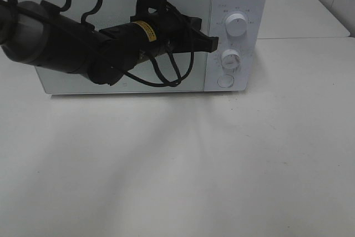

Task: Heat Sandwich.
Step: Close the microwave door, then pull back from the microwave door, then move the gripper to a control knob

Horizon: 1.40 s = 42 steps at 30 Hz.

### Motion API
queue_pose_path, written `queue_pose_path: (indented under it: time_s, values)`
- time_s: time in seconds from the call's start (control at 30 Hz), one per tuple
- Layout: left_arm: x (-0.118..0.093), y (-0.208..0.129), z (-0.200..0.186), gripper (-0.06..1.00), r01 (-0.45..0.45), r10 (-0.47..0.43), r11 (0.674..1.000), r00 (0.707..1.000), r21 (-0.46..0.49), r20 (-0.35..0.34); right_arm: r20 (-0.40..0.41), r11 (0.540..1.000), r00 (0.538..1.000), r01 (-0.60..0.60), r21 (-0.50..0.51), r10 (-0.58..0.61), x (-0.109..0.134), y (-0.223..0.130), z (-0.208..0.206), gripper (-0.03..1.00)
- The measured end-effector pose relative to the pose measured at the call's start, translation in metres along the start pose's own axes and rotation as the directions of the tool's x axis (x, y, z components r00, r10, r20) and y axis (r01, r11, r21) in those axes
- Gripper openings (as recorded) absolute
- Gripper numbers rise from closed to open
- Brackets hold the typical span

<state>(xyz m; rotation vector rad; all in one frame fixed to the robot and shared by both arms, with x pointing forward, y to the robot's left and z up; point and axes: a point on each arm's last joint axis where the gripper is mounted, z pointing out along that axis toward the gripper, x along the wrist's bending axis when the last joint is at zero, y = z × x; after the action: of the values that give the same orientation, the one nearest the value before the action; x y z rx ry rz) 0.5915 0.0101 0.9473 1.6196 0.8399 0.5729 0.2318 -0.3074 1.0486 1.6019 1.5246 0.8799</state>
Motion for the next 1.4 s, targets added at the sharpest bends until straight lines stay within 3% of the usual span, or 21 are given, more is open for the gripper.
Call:
queue_pose_path:
  time_s: [0.47, 0.67, 0.9, 0.97, 1.0, 1.03, 1.13, 1.17, 1.27, 1.4]
  values:
    - [-0.006, 0.012, -0.018, 0.00, 0.050, -0.050, 0.999, 0.999, 0.002, -0.020, 0.000, 1.000, 1.000, 0.000, 0.000, 0.000, 0.000, 0.000, 0.000, 0.76]
    - [-0.022, -0.001, -0.046, 0.00, 0.039, -0.040, 0.997, 0.999, 0.063, 0.014, 0.000, 1.000, 1.000, 0.000, 0.000, 0.000, 0.000, 0.000, 0.000, 0.76]
    - [-0.021, -0.009, -0.070, 0.00, 0.037, -0.038, 0.992, 0.999, 0.121, 0.010, 0.000, 1.000, 1.000, 0.000, 0.000, 0.000, 0.000, 0.000, 0.000, 0.76]
    - [-0.021, -0.008, -0.080, 0.07, 0.043, -0.044, 0.985, 0.999, 0.169, 0.004, 0.000, 1.000, 1.000, 0.000, 0.000, 0.000, 0.000, 0.000, 0.000, 0.76]
    - [-0.021, -0.008, -0.083, 0.23, 0.047, -0.048, 0.981, 0.999, 0.191, 0.001, 0.000, 1.000, 1.000, 0.000, 0.000, 0.000, 0.000, 0.000, 0.000, 0.76]
    - [-0.021, -0.008, -0.083, 0.23, 0.047, -0.048, 0.981, 0.999, 0.191, 0.001, 0.000, 1.000, 1.000, 0.000, 0.000, 0.000, 0.000, 0.000, 0.000, 0.76]
    - [-0.021, -0.010, -0.092, 0.66, 0.054, -0.054, 0.959, 0.999, 0.278, -0.008, 0.000, 1.000, 1.000, 0.000, 0.000, 0.000, 0.000, 0.000, 0.000, 0.76]
    - [-0.021, -0.009, -0.093, 0.87, 0.055, -0.055, 0.954, 0.998, 0.296, -0.009, 0.000, 1.000, 1.000, 0.000, 0.000, 0.000, 0.000, 0.000, 0.000, 0.76]
    - [-0.021, -0.010, -0.096, 0.94, 0.055, -0.055, 0.940, 0.998, 0.338, -0.011, 0.000, 1.000, 1.000, 0.000, 0.000, 0.000, 0.000, 0.000, 0.000, 0.76]
    - [-0.021, -0.018, -0.104, 0.98, 0.054, -0.052, 0.884, 0.999, 0.465, -0.018, 0.000, 1.000, 1.000, 0.000, 0.000, 0.000, 0.000, 0.000, 0.000, 0.76]
